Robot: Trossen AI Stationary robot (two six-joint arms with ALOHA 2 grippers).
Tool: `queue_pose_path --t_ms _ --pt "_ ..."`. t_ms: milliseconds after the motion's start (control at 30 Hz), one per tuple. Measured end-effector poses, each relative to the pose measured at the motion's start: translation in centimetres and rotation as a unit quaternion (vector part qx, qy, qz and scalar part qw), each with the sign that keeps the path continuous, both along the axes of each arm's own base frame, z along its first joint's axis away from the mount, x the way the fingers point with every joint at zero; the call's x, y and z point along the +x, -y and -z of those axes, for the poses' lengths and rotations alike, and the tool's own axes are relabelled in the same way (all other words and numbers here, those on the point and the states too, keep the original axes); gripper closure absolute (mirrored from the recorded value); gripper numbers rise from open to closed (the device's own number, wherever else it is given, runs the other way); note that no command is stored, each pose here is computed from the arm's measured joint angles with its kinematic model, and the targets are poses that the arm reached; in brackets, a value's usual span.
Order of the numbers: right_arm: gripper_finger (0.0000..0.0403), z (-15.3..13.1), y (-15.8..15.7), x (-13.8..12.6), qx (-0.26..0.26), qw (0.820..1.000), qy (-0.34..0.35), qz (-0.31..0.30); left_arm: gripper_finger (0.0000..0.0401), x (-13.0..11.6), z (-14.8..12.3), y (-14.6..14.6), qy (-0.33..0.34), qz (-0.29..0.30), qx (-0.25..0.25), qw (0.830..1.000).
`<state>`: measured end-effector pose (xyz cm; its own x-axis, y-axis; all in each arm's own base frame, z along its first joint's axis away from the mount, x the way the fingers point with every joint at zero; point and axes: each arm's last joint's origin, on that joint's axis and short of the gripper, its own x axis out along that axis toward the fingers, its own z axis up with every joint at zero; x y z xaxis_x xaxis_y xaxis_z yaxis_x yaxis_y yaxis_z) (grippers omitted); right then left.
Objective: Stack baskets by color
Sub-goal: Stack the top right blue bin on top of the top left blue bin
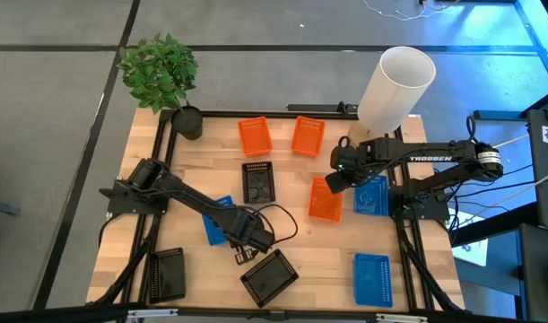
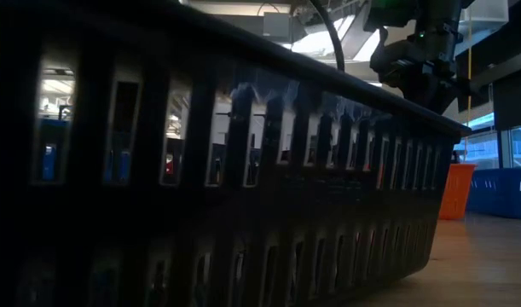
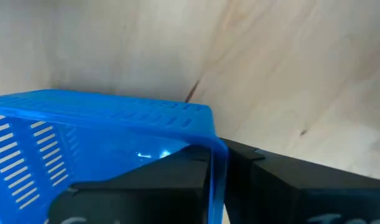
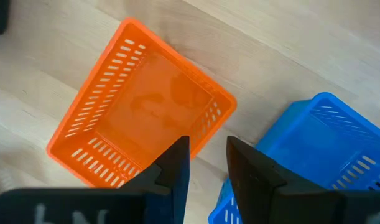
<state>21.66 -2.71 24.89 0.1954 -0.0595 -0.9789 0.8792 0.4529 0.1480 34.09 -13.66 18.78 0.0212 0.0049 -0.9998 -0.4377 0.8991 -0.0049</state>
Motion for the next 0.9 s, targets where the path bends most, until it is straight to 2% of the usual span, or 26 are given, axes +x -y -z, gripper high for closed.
queue_pose_path --t_ms 300,500,733,900 --pt "0.0297 0.0 0.0 0.0 0.000 1.000 0.000 0.000 0.0324 0.2 0.0 -0.6 -0.003 -0.010 -0.011 1.000" --pt "0.0297 0.1 -0.4 -0.3 0.016 1.000 -0.013 0.020 0.0323 0.2 -0.2 -0.8 -0.007 -0.024 -0.017 1.000" --pt "0.0297 0.2 -1.5 -1.4 0.026 0.994 -0.077 0.070 0.0321 -0.6 -2.6 -1.0 0.021 -0.033 -0.004 0.999" --pt "0.0297 0.6 -1.8 -1.7 0.027 0.992 -0.088 0.082 0.0324 -1.3 -4.8 -1.4 0.060 -0.038 0.018 0.997"
